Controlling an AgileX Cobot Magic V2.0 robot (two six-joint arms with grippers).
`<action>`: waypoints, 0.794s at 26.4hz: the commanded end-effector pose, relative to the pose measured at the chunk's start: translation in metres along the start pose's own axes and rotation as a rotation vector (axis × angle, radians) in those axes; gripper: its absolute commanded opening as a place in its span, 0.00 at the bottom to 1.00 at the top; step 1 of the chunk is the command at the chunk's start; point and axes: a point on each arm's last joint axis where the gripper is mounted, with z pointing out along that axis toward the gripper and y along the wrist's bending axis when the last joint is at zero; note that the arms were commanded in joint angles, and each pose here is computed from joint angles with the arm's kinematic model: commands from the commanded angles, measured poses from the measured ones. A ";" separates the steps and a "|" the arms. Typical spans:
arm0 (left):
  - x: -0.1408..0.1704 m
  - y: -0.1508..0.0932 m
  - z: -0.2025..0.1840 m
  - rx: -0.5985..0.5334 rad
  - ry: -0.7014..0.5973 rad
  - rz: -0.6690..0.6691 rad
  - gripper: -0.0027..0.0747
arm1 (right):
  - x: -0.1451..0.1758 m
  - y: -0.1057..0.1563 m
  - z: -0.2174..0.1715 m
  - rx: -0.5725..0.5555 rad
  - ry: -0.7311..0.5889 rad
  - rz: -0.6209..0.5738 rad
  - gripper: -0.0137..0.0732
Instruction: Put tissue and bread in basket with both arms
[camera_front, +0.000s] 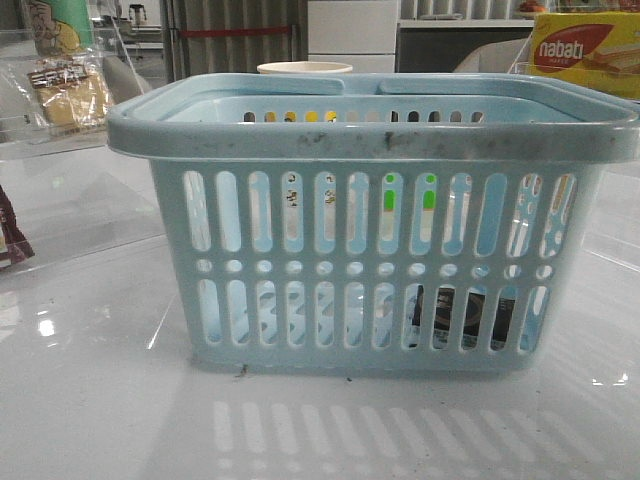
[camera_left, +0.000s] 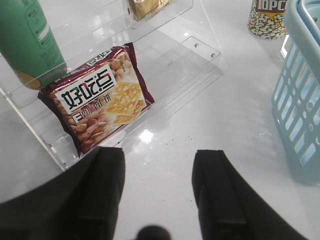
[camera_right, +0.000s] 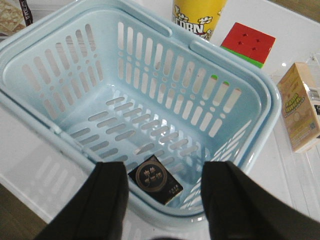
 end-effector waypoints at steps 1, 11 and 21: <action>-0.014 0.001 -0.004 -0.007 -0.093 -0.011 0.52 | 0.005 0.000 -0.024 0.018 -0.115 -0.025 0.68; -0.013 0.001 -0.003 -0.007 -0.093 -0.011 0.52 | 0.036 0.003 -0.051 0.024 -0.185 -0.026 0.68; -0.032 0.004 0.037 -0.014 -0.122 -0.014 0.83 | 0.036 0.003 -0.050 0.024 -0.183 -0.026 0.68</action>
